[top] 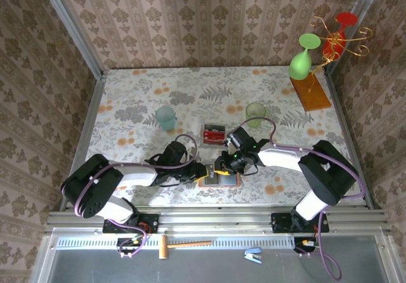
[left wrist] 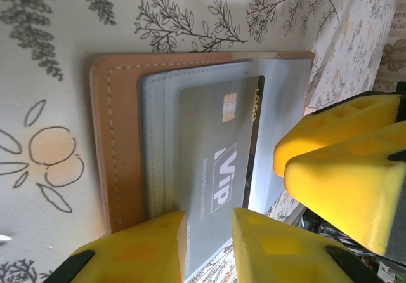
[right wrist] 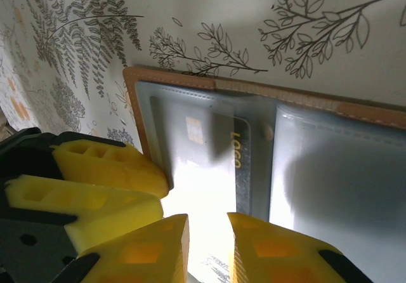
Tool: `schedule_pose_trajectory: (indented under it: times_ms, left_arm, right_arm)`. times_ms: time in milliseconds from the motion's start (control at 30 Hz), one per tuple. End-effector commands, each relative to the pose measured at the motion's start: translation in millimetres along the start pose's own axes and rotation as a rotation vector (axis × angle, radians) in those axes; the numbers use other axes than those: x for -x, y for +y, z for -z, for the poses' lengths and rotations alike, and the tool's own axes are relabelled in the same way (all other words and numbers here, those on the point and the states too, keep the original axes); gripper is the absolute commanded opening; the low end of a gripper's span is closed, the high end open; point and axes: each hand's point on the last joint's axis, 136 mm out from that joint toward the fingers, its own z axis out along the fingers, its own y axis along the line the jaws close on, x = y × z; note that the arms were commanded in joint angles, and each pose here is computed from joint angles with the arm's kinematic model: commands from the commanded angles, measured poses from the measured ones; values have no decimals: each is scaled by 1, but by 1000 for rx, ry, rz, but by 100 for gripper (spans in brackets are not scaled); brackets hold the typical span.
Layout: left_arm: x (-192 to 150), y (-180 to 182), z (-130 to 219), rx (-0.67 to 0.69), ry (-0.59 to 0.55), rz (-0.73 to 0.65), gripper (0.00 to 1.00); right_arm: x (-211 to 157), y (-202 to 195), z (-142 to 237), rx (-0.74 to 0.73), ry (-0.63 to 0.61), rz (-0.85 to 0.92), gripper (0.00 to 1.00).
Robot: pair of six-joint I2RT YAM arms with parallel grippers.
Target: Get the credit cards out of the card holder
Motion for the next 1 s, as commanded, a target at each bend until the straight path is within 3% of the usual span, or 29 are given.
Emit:
schedule_pose_trajectory:
  times_ms: [0, 667, 967]
  left_arm:
    - [0, 6, 1, 10, -7, -8, 26]
    - [-3, 13, 2, 20, -6, 6, 26]
    - [-4, 14, 2, 20, -2, 10, 26]
  right_arm:
    - [4, 6, -3, 3, -6, 14, 21]
    - [1, -1, -13, -17, 20, 9, 20]
    - [-1, -16, -12, -96, 25, 17, 20]
